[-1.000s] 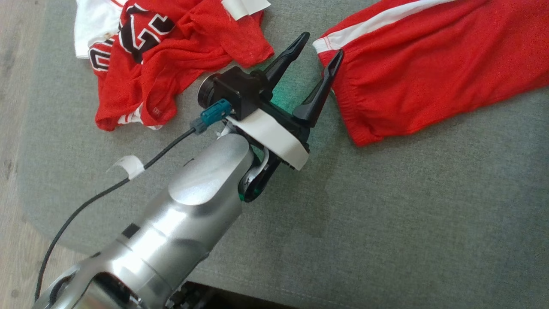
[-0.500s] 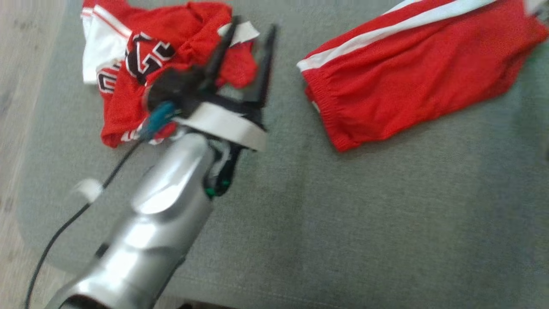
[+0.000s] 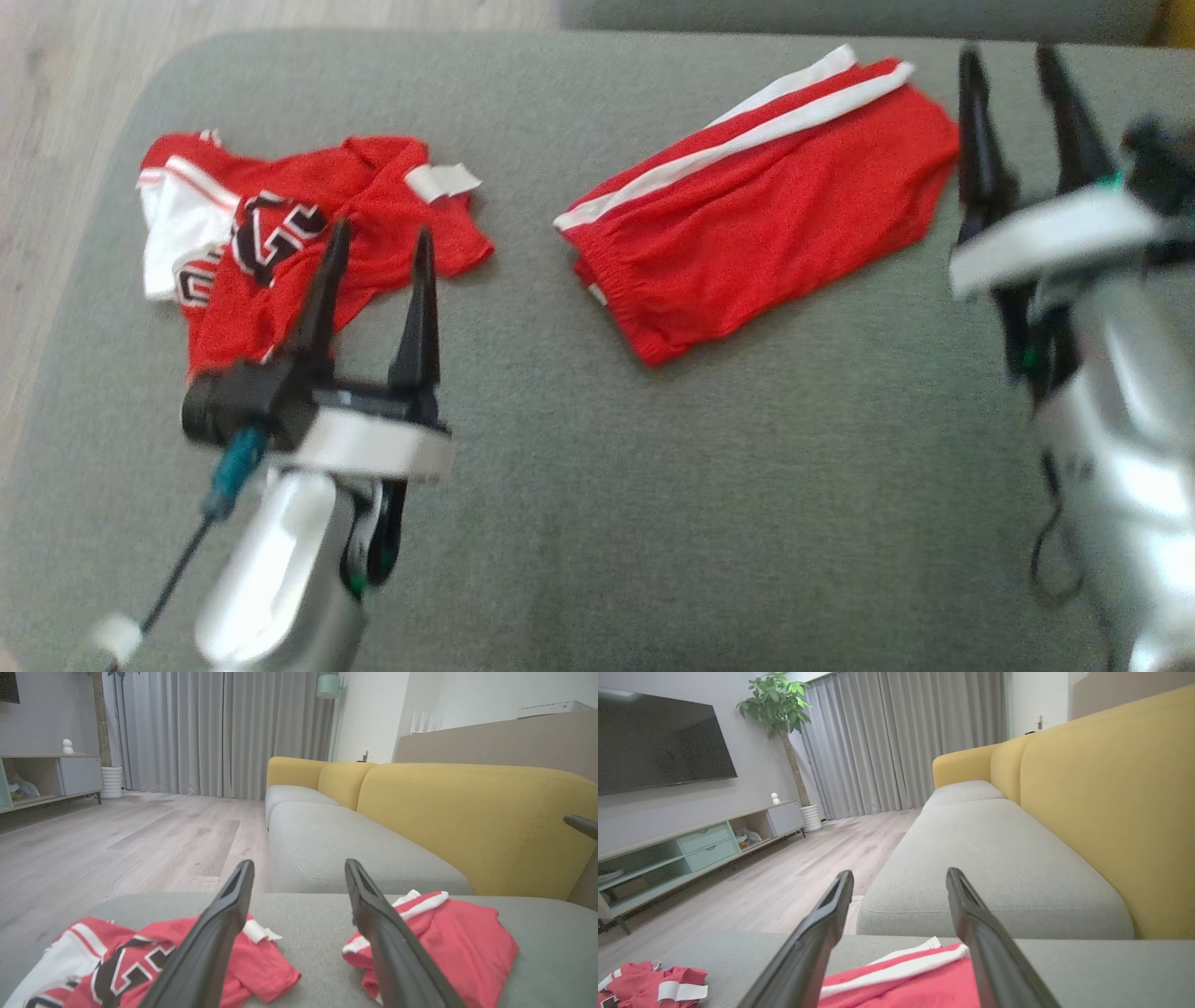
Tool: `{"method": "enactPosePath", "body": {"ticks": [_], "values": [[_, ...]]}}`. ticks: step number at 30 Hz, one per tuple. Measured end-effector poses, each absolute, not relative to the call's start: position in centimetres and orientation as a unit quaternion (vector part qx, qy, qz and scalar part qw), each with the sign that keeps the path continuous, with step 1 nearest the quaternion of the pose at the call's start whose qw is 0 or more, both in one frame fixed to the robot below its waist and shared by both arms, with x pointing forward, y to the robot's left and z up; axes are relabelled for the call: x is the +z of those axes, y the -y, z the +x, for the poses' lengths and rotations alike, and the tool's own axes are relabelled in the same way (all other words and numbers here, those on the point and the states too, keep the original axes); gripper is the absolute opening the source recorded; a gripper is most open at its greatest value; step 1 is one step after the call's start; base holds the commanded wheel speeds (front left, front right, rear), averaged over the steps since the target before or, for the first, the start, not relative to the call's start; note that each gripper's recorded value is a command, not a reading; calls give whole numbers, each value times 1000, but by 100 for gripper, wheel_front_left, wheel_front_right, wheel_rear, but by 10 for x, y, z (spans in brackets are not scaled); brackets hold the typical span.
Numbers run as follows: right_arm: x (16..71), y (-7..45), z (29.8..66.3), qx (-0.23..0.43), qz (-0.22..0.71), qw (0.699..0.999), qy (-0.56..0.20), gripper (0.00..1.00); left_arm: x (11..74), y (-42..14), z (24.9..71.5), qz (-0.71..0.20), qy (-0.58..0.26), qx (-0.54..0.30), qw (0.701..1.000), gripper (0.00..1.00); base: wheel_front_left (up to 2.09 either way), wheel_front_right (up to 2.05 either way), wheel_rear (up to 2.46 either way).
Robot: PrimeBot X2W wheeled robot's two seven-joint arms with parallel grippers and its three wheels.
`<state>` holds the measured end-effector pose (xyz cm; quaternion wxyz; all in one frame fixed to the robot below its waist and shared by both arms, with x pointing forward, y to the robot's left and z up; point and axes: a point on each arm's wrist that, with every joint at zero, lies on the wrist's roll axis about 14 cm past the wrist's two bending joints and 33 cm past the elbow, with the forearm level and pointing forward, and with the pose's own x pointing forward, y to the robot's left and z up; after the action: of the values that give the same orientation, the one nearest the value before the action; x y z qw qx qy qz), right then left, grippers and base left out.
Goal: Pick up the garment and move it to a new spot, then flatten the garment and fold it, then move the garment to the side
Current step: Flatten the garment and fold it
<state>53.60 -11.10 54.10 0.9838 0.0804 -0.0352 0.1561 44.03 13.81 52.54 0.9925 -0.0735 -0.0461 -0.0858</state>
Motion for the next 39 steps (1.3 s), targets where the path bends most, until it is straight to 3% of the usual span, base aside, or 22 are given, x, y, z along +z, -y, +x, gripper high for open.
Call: {"method": "enactPosePath", "body": {"ticks": [8,17,25,29,39], "values": [[501,126,445,111,115,987,14,100,495,-135,399,-74,8,-79,994,100,0,0,0],[479,134,405,88,128,988,-9,100,481,-130,376,-90,-11,-68,994,100,0,0,0],[473,134,425,83,120,989,-23,100,473,-125,381,-94,-21,-76,992,100,0,0,0],[475,140,466,71,114,990,-39,100,471,-125,396,-87,-20,-82,993,100,0,0,0],[431,152,569,27,74,982,-173,100,448,-144,409,-87,-49,-56,993,100,0,0,0]]}}
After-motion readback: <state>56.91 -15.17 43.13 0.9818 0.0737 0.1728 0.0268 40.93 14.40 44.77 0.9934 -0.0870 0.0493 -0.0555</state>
